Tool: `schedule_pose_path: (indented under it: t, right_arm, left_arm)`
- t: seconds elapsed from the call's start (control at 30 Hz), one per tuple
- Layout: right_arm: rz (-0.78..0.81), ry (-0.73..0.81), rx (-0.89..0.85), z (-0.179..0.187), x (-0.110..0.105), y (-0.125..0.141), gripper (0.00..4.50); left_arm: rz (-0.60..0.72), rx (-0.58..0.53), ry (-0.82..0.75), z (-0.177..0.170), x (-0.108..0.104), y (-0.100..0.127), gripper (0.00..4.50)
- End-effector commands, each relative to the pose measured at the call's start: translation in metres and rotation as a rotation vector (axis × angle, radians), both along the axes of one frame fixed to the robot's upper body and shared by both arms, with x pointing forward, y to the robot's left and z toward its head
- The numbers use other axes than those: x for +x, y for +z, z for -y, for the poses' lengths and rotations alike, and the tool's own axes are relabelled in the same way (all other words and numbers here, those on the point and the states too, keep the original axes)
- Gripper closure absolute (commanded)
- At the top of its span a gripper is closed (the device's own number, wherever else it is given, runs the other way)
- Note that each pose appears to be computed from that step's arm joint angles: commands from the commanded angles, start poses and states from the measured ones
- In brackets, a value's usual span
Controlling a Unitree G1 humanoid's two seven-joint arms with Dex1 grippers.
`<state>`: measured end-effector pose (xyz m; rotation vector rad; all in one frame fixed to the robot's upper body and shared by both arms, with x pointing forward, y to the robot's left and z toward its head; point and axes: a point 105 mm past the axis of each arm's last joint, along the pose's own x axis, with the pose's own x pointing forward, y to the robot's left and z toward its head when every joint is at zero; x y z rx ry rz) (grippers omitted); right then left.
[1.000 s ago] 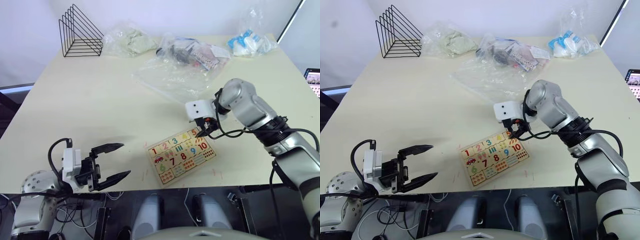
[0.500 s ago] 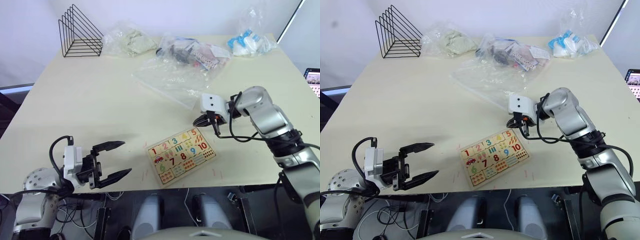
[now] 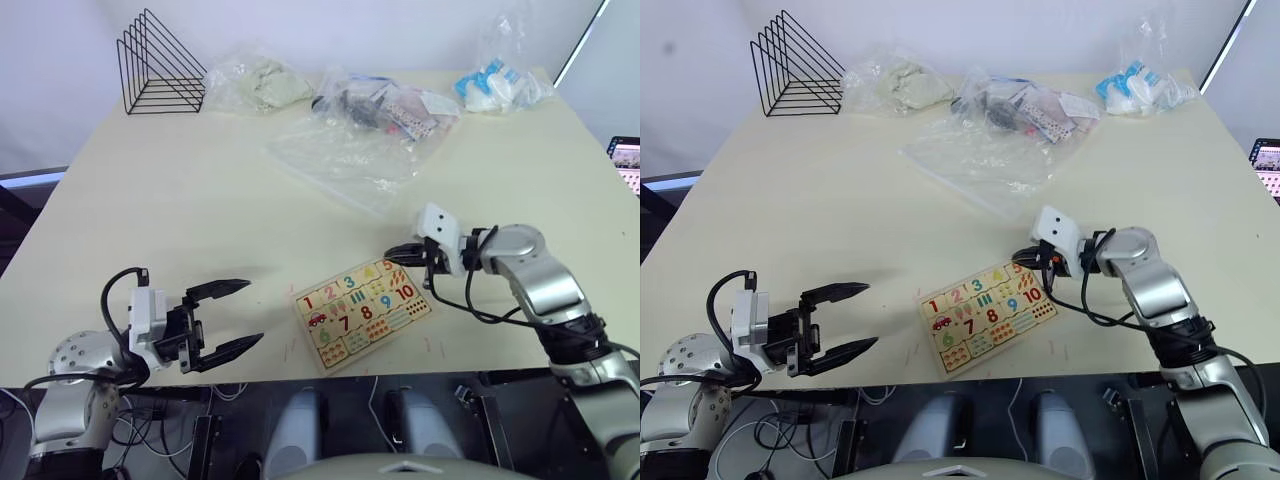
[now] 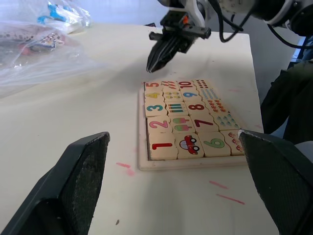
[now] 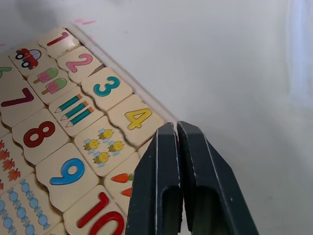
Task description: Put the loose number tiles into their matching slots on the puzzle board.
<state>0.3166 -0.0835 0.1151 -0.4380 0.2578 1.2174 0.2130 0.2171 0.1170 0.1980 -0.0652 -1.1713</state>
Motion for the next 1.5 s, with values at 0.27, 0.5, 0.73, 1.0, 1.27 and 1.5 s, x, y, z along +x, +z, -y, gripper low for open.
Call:
schedule_pose_path:
  t: [0.27, 0.5, 0.73, 1.0, 1.27, 1.5]
  right_arm:
    - [0.024, -0.035, 0.021, 0.0, 0.002, -0.009, 4.41]
    - [0.004, -0.084, 0.037, 0.007, 0.005, -0.02, 4.41]
    - [0.118, -0.088, 0.233, 0.011, -0.004, 0.012, 4.41]
    - [0.148, -0.243, 0.298, 0.049, -0.024, 0.01, 4.41]
    - [0.182, -0.41, 0.327, 0.109, -0.046, 0.007, 2.18]
    - [0.167, -0.499, 0.31, 0.157, -0.062, -0.003, 0.03]
  left_arm:
    - [0.012, 0.01, -0.008, -0.001, 0.0, 0.004, 0.0]
    - [0.006, 0.011, 0.009, -0.001, 0.001, 0.003, 0.0]
    - [0.015, -0.057, 0.126, -0.009, 0.009, 0.008, 0.0]
    - [-0.047, -0.06, 0.274, -0.024, 0.018, 0.0, 0.0]
    - [-0.116, -0.011, 0.444, -0.047, 0.027, -0.012, 0.0]
    - [-0.13, 0.014, 0.557, -0.067, 0.027, -0.018, 0.0]
